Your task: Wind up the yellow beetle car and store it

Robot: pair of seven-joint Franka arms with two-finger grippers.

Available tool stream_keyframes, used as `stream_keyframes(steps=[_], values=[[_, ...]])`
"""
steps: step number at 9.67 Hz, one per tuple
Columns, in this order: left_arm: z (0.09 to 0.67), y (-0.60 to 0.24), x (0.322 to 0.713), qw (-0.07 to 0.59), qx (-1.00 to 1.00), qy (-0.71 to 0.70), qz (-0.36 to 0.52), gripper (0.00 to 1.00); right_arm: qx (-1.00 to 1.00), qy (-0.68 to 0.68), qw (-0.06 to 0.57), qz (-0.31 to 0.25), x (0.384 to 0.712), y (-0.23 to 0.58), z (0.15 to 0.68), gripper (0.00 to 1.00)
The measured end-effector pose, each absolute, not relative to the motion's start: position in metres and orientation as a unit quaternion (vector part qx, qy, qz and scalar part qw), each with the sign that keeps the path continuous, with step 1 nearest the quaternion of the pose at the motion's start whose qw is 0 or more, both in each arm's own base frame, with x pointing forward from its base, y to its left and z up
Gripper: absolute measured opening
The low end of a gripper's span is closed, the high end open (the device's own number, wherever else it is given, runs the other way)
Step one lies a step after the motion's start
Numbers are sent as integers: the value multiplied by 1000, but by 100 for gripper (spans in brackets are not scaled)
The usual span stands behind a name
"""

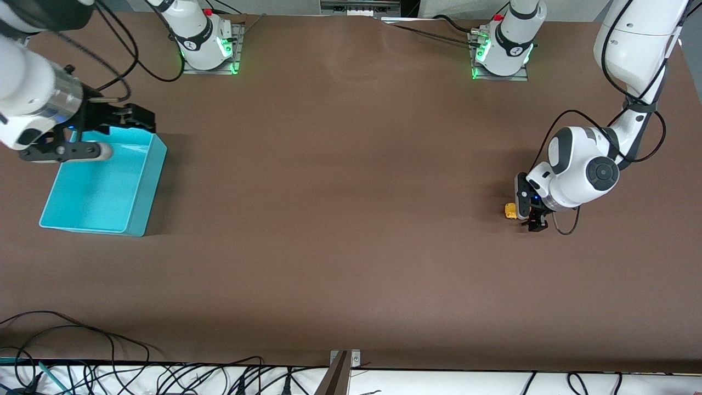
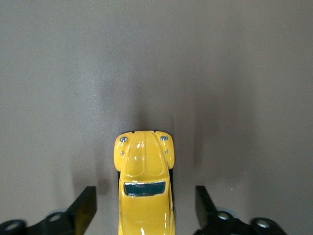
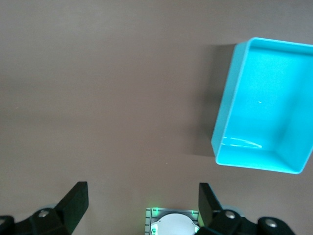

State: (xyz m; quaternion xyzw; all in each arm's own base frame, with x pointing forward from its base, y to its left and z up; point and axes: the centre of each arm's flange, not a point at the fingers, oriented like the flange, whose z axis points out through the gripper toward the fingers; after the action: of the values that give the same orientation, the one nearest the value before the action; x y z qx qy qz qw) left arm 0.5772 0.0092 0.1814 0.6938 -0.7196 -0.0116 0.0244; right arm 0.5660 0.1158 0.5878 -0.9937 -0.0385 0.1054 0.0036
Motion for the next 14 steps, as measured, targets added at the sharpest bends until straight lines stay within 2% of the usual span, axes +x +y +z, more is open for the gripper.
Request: stream_keyframes(steps=[2, 3, 9, 14], values=[[182, 13, 577, 24, 696, -717, -11, 50, -996, -43, 7, 83, 566, 122, 604, 100], [182, 12, 578, 23, 696, -718, -10, 46, -996, -40, 9, 77, 568, 119, 608, 100], [182, 15, 578, 26, 697, -716, -12, 46, -997, -17, 8, 72, 573, 94, 610, 100], [182, 71, 577, 22, 713, -700, -27, 46, -999, -18, 7, 48, 567, 73, 638, 100]])
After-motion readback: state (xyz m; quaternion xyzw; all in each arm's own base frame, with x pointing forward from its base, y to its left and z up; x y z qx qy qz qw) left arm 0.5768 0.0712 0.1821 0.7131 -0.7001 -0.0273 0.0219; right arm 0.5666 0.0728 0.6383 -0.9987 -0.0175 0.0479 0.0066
